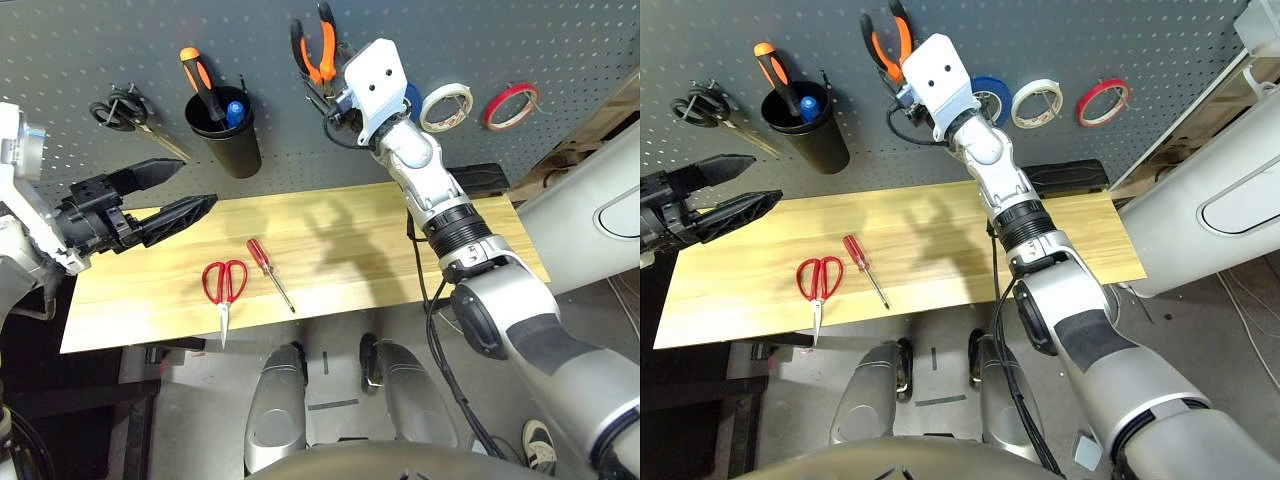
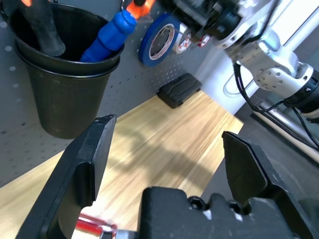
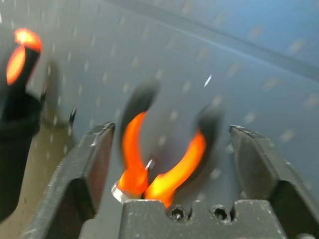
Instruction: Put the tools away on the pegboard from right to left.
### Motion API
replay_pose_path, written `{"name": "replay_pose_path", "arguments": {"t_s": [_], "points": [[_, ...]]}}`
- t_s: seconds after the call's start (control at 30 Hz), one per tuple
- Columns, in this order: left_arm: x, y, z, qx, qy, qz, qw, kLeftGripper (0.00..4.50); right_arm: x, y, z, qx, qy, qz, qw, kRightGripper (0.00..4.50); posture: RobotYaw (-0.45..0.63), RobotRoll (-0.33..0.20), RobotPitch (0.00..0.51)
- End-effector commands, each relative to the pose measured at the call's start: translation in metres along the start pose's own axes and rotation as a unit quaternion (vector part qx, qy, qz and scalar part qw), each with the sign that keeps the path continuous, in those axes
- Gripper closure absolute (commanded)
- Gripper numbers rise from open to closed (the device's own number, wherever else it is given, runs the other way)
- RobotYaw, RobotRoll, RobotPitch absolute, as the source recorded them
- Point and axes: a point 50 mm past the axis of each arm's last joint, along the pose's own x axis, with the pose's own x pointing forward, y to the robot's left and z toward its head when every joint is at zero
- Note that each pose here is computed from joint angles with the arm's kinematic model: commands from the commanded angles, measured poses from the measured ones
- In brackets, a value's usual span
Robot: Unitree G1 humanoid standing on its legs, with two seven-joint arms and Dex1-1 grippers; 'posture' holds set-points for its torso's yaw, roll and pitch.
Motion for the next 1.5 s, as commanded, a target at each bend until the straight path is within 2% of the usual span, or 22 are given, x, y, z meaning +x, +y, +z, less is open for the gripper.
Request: {"name": "replay_pose_path", "arguments": {"t_s": [0.03, 0.2, 0.3, 0.37, 0.5, 0.6, 0.7, 0.87, 1.1, 1.33, 1.5], "points": [[0.011, -0.006, -0.004, -0.018, 0.008, -0.011, 1.000, 0.00, -0.012, -0.018, 0.017, 0.044, -0.015, 0.008, 0.999, 0.01, 0.11, 0.000, 0.176], [0.024, -0.014, -0.011, -0.034, 0.011, -0.026, 0.999, 0.00, -0.034, -0.036, 0.042, 0.087, -0.005, 0.083, 0.993, 0.01, 0.10, 0.000, 0.177], [0.029, -0.017, -0.025, -0.054, 0.024, -0.025, 0.998, 0.00, -0.053, -0.051, 0.058, 0.151, 0.016, 0.143, 0.978, 0.01, 0.07, 0.000, 0.174], [0.031, -0.018, -0.035, -0.067, 0.037, -0.019, 0.997, 0.00, -0.068, -0.055, 0.061, 0.170, 0.042, 0.183, 0.967, 0.01, 0.06, 0.000, 0.175], [0.043, -0.018, -0.051, -0.068, 0.045, 0.035, 0.996, 0.00, -0.105, -0.051, 0.052, 0.183, 0.129, 0.283, 0.933, 0.01, 0.05, 0.000, 0.177], [0.052, -0.021, -0.072, -0.077, 0.084, 0.068, 0.991, 0.00, -0.137, -0.039, 0.033, 0.194, 0.208, 0.343, 0.895, 0.01, 0.03, 0.000, 0.198], [0.063, -0.027, -0.092, -0.092, 0.120, 0.092, 0.984, 0.00, -0.157, -0.028, 0.014, 0.191, 0.256, 0.356, 0.878, 0.01, 0.03, 0.000, 0.202], [0.075, -0.027, -0.128, -0.107, 0.199, 0.159, 0.961, 0.00, -0.169, -0.013, 0.000, 0.166, 0.271, 0.370, 0.873, 0.01, 0.02, 0.000, 0.215], [0.090, -0.026, -0.159, -0.128, 0.258, 0.225, 0.931, 0.00, -0.186, -0.002, -0.012, 0.122, 0.292, 0.406, 0.857, 0.01, 0.00, 0.000, 0.235], [0.100, -0.018, -0.181, -0.152, 0.284, 0.293, 0.900, 0.00, -0.205, 0.009, -0.022, 0.092, 0.298, 0.414, 0.856, 0.01, -0.05, 0.000, 0.275], [0.104, -0.018, -0.198, -0.147, 0.294, 0.318, 0.889, 0.00, -0.223, 0.013, -0.029, 0.091, 0.306, 0.403, 0.858, 0.01, -0.08, 0.000, 0.304]]}}
